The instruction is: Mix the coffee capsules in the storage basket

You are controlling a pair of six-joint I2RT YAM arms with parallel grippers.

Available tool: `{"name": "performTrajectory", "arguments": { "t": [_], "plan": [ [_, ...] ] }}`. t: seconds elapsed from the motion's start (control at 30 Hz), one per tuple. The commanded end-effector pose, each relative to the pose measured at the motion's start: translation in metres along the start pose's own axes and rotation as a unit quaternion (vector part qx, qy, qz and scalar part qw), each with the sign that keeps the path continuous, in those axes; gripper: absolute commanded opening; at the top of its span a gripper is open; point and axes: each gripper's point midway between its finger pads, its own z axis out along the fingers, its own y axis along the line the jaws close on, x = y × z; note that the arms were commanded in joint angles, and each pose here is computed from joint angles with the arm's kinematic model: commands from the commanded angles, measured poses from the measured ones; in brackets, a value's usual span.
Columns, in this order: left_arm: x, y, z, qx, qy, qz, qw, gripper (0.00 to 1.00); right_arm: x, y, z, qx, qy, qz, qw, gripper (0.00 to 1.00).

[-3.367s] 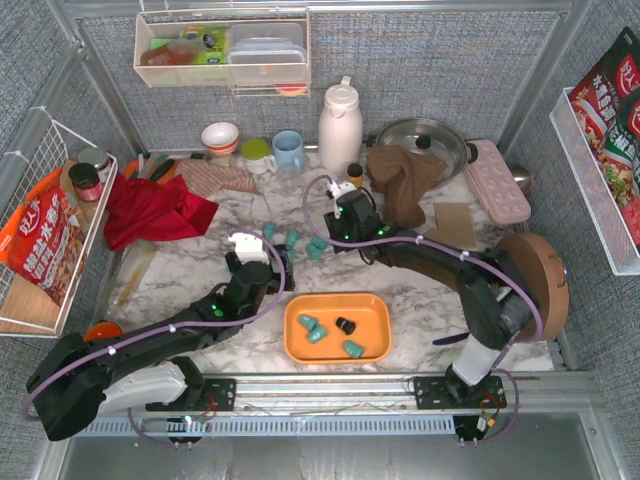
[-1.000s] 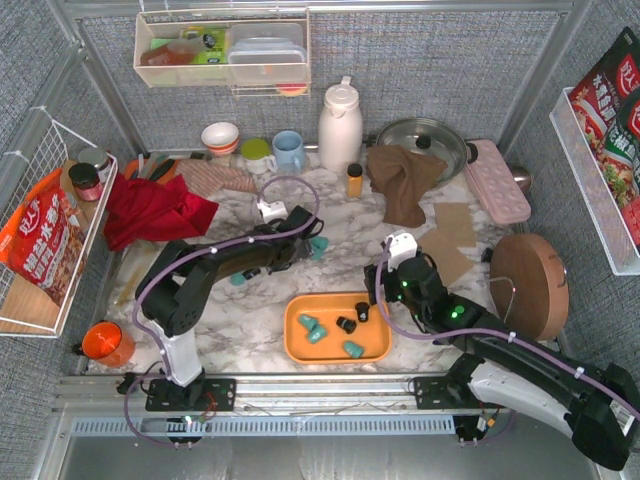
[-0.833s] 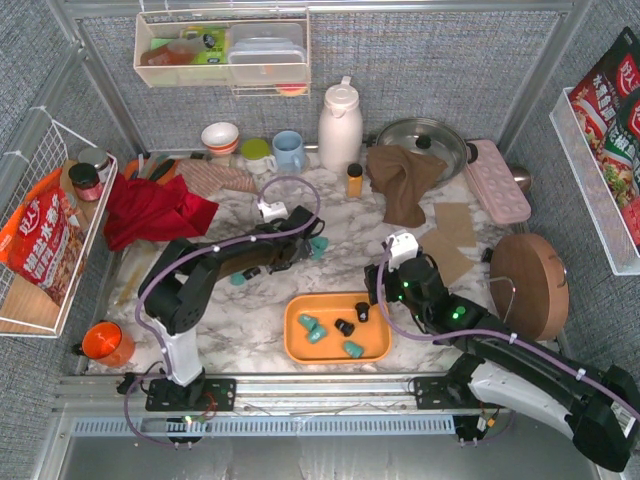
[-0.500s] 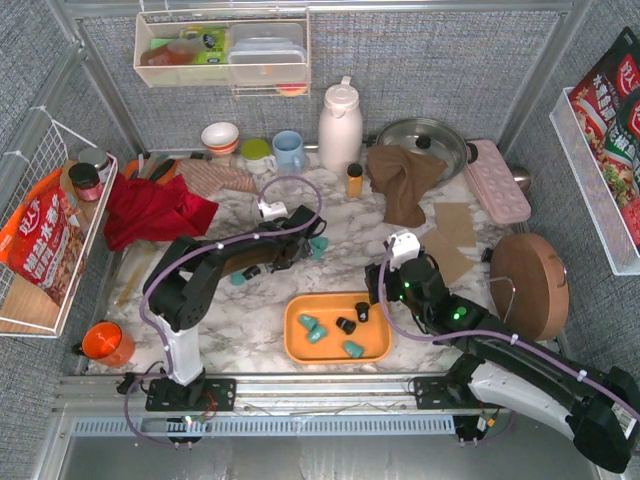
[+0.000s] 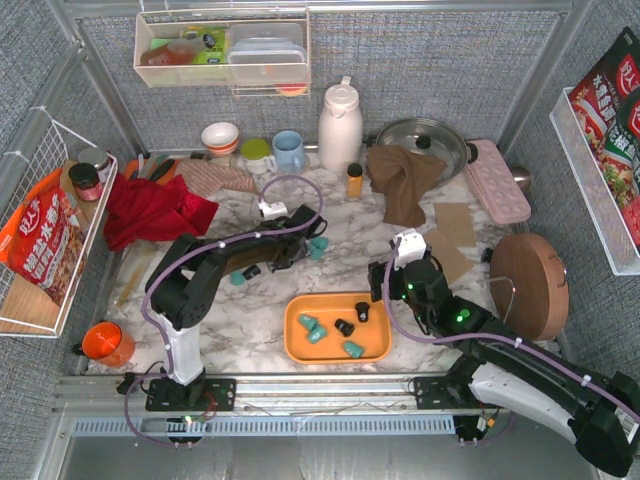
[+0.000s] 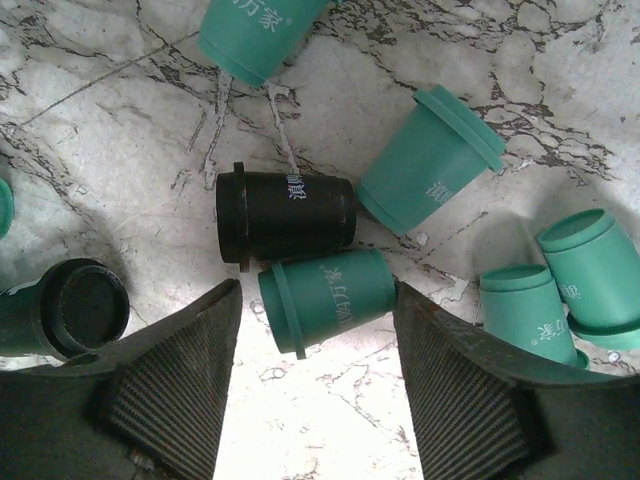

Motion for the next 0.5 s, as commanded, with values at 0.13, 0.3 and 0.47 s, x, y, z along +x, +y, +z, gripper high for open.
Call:
{"name": "performTrajectory", "arguments": {
  "t": [0.13, 0.3, 0.47],
  "plan": [
    [-0.0024, 0.002, 0.0019, -0.009, -0.006, -0.001, 1.0, 0.59, -0.0056, -0.0036, -0.0003, 0.01, -0.014, 0.009, 1.0, 0.99],
    [-0.0023, 0.0031, 0.0017, -0.011, -0.006, -0.001, 1.0, 0.54, -0.0055, -0.0034, -0.0003, 0.01, -0.014, 0.009, 1.0, 0.99],
    [-0.0048, 0.0022, -0.0035, -0.008, -0.008, 0.001, 1.0, 0.53, -0.0056, -0.0036, -0.0002, 0.01, -0.013, 0.008, 1.0, 0.99]
  ]
}}
